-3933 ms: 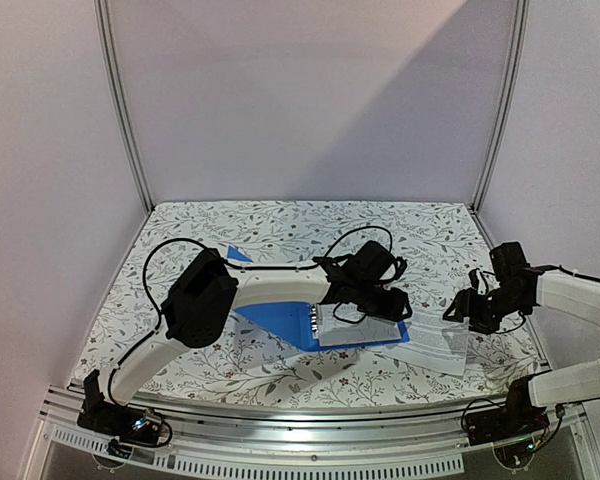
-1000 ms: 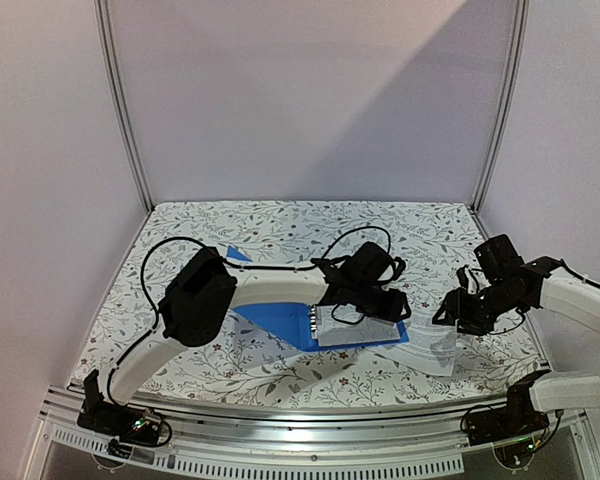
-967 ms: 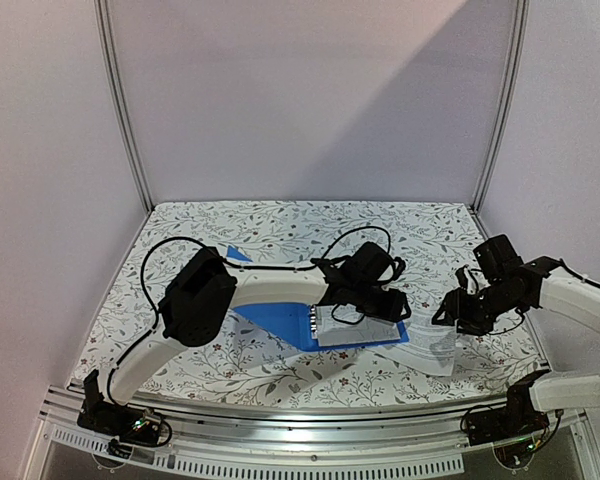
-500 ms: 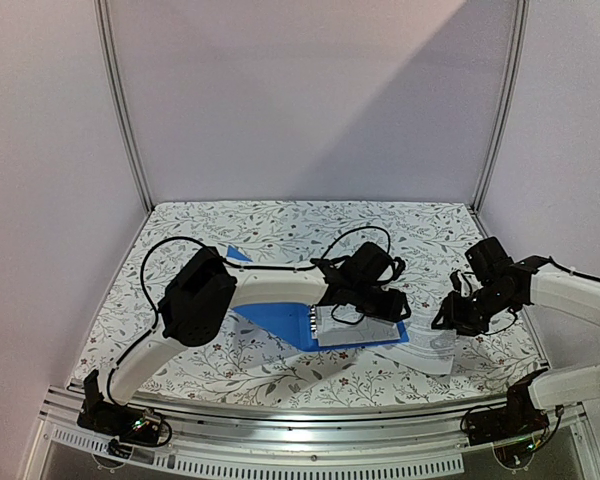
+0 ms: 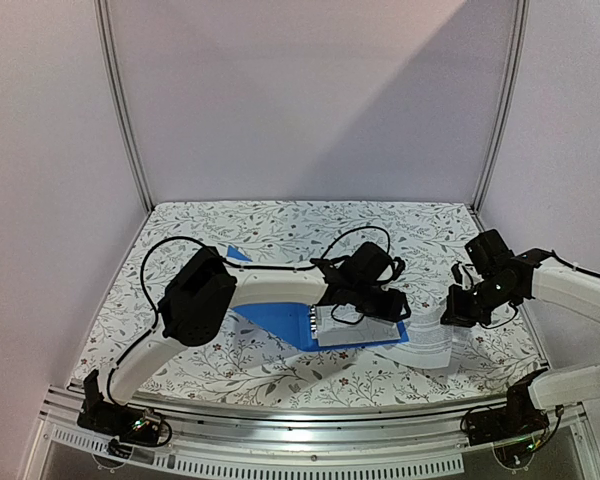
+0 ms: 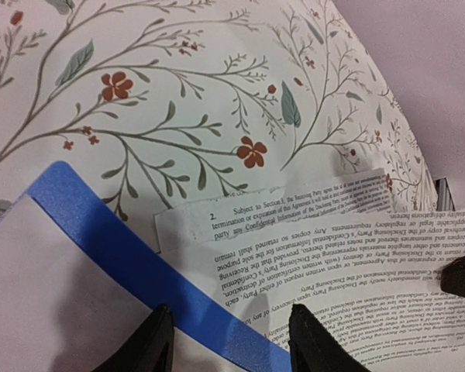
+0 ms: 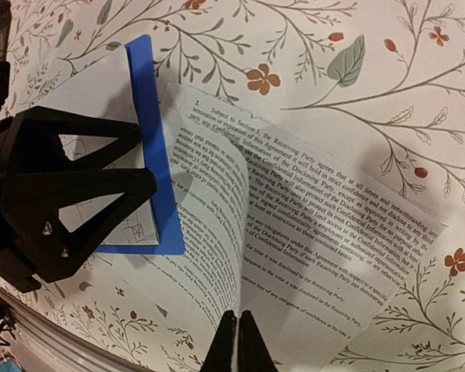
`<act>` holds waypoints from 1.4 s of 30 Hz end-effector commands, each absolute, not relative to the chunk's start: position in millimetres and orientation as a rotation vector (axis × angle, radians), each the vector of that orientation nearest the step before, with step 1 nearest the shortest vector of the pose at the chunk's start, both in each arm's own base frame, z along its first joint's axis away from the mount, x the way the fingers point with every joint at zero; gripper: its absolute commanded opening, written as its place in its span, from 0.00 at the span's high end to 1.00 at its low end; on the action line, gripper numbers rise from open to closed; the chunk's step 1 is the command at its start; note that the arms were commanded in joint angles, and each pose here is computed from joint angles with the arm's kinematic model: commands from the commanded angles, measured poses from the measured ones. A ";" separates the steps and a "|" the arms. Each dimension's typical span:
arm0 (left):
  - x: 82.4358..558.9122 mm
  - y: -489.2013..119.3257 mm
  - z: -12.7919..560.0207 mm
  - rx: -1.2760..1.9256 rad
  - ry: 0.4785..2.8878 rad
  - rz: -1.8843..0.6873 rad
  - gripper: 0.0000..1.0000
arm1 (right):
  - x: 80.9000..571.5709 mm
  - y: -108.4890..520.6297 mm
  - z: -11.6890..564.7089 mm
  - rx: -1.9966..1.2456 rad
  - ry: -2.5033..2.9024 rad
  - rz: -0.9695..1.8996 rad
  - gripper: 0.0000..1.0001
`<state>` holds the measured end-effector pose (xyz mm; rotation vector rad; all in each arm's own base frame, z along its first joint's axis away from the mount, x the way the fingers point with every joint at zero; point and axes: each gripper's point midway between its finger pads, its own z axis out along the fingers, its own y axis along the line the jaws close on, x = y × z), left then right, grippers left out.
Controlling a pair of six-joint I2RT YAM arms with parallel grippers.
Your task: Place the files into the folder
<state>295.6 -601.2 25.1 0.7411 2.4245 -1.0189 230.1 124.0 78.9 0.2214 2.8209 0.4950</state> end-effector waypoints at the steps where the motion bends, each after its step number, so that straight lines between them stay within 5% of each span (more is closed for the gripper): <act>1: 299.1 -579.9 8.5 0.720 2.514 -0.948 0.49 | 230.9 122.7 80.2 0.216 2.822 0.470 1.00; 8: 306.7 -582.0 36.3 0.755 2.436 -0.966 0.47 | 246.0 109.9 90.3 0.138 2.812 0.308 1.00; 18: 331.6 -578.2 144.8 0.795 2.218 -1.013 0.41 | 313.3 97.4 179.5 0.005 2.611 0.065 1.00; 25: 365.2 -525.1 208.9 0.768 2.190 -0.869 0.41 | 337.8 137.0 219.4 -0.138 2.554 0.278 1.00; 31: 438.1 -401.0 235.3 0.544 2.201 -0.477 0.38 | 336.8 201.1 251.7 -0.315 2.463 0.737 1.00; 42: 467.9 -282.7 267.0 0.337 2.094 -0.190 0.35 | 304.8 259.3 211.1 -0.469 2.630 1.082 1.00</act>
